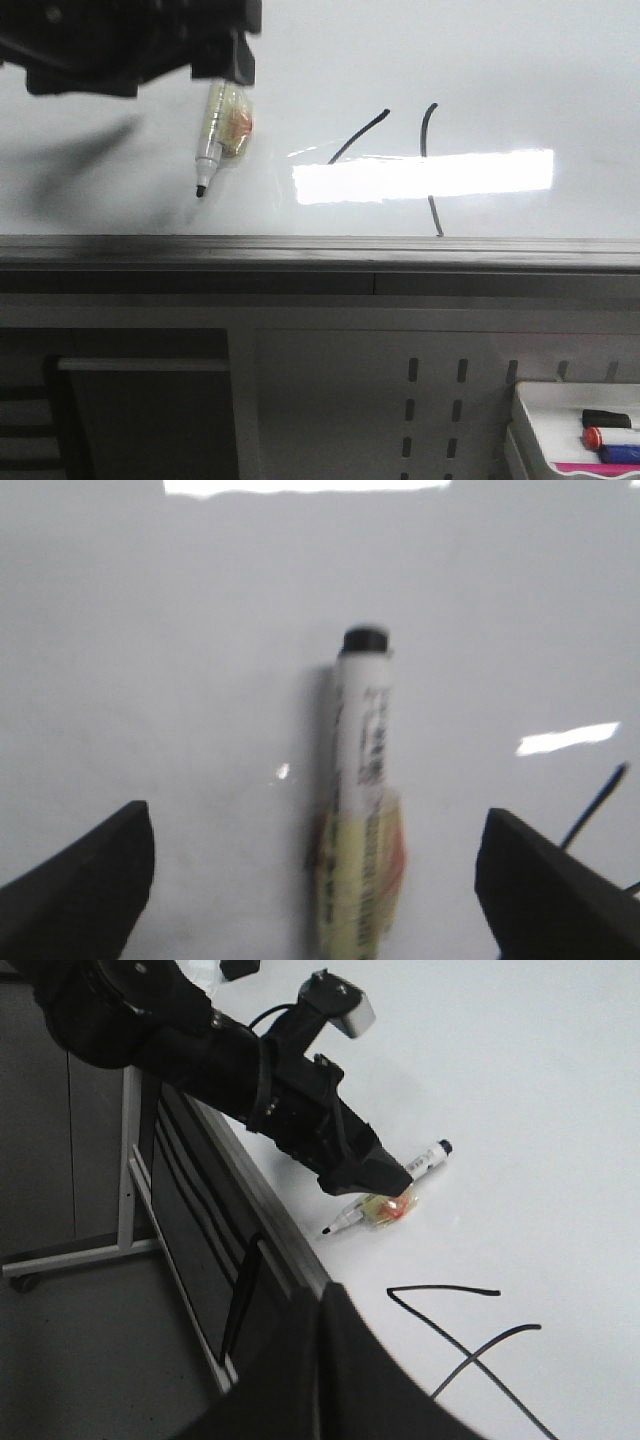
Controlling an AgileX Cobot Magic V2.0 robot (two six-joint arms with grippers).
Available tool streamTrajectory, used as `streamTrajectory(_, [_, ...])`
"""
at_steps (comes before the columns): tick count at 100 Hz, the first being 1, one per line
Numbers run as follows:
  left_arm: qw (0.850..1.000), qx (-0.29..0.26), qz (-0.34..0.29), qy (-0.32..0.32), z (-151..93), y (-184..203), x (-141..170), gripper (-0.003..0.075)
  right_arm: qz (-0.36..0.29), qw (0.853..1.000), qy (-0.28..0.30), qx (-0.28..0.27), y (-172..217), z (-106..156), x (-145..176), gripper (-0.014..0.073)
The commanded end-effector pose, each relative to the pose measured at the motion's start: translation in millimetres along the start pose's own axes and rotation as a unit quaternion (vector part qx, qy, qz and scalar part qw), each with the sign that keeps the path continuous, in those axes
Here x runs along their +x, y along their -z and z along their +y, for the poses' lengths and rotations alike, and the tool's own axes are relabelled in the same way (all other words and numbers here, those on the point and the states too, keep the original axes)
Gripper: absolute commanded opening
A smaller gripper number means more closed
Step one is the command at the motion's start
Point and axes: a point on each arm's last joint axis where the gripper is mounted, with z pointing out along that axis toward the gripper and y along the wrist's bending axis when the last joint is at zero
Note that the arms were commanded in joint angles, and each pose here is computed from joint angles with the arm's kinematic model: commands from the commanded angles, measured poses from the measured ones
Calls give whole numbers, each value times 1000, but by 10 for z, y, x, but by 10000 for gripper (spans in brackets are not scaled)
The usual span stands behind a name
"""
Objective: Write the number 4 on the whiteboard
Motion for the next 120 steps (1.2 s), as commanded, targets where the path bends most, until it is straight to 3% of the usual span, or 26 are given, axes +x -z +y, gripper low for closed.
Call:
streamTrajectory(1, [997, 28, -74, -8, -38, 357, -359, 585, -56, 998, 5, 32, 150, -53, -145, -60])
streamTrajectory(18, [987, 68, -147, -22, -17, 890, -643, 488, -80, 996, 18, 40, 410, -2, -131, -60])
streamTrajectory(27, [984, 73, -159, -17, 60, 1092, -657, 325, -81, 995, 6, 51, 494, 11, -78, -59])
streamTrajectory(37, [987, 66, -145, -5, 217, 1262, -504, 109, -76, 991, -21, 104, 618, -18, 68, -59])
streamTrajectory(48, [989, 70, -126, 12, 369, 1382, -267, -18, -77, 984, -35, 156, 748, -2, 308, -60])
streamTrajectory(65, [986, 127, -106, 11, 468, 1531, 70, -20, -77, 982, -34, 170, 949, 124, 614, -66])
streamTrajectory(83, [980, 179, -92, 3, 447, 1593, 218, -20, -24, 987, -45, 155, 884, 133, 682, -66])
streamTrajectory(120, [980, 179, -89, 2, 449, 1587, 240, -20, -22, 987, -45, 155, 884, 134, 685, -66])
